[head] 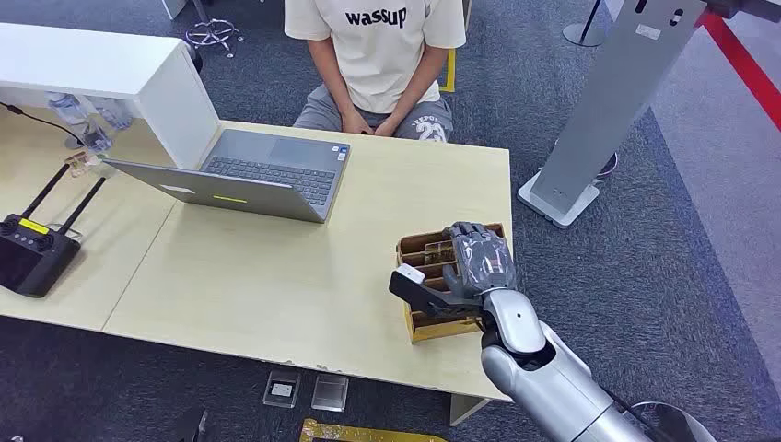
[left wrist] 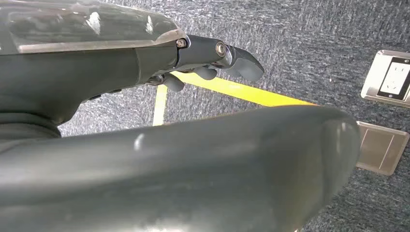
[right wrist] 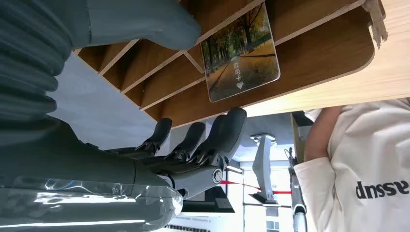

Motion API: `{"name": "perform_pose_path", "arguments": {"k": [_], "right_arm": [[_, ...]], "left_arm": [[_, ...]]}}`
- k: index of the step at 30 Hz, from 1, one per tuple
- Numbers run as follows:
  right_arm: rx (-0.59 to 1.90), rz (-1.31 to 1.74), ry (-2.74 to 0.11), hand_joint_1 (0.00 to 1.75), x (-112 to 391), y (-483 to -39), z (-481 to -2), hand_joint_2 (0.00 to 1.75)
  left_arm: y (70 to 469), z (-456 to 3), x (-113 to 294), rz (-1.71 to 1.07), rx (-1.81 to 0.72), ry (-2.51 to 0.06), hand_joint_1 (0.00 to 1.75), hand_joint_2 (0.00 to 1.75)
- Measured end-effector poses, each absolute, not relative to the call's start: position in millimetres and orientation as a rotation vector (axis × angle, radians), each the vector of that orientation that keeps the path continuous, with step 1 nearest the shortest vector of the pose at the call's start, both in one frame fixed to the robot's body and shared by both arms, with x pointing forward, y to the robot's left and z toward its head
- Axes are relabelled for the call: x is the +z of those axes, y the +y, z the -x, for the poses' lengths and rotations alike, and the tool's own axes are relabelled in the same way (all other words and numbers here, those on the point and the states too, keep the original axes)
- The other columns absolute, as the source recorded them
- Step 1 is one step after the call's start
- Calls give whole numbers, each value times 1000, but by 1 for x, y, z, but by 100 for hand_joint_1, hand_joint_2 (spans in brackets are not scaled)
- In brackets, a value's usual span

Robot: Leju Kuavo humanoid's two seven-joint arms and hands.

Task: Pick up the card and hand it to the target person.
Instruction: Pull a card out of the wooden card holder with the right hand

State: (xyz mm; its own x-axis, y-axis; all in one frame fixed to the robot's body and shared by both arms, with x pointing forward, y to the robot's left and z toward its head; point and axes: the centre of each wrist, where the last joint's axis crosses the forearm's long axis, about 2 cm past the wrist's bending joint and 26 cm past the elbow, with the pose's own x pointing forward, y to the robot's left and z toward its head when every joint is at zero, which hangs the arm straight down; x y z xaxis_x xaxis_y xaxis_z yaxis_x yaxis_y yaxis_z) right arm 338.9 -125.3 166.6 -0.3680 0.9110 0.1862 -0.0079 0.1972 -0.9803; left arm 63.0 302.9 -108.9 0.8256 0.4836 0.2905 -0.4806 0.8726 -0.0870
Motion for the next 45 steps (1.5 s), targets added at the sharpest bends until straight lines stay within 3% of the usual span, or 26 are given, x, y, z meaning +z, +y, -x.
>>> {"name": "perform_pose_path", "arguments": {"k": [11,30,38,45], "right_arm": [[1318,872,-1590,75,167,-122,-339,175],[1316,869,-1588,91,167,-122,-340,175],[1313,865,-1587,84,167,-122,-340,175],[1315,865,-1581,99,166,-123,-340,175]], "left_arm": [[303,-62,-109,11,514,-308,0,0],[303,-62,-109,11,515,-305,0,0],[303,-62,-109,11,515,-305,0,0],[303,-62,-109,10,515,-304,0,0]]}}
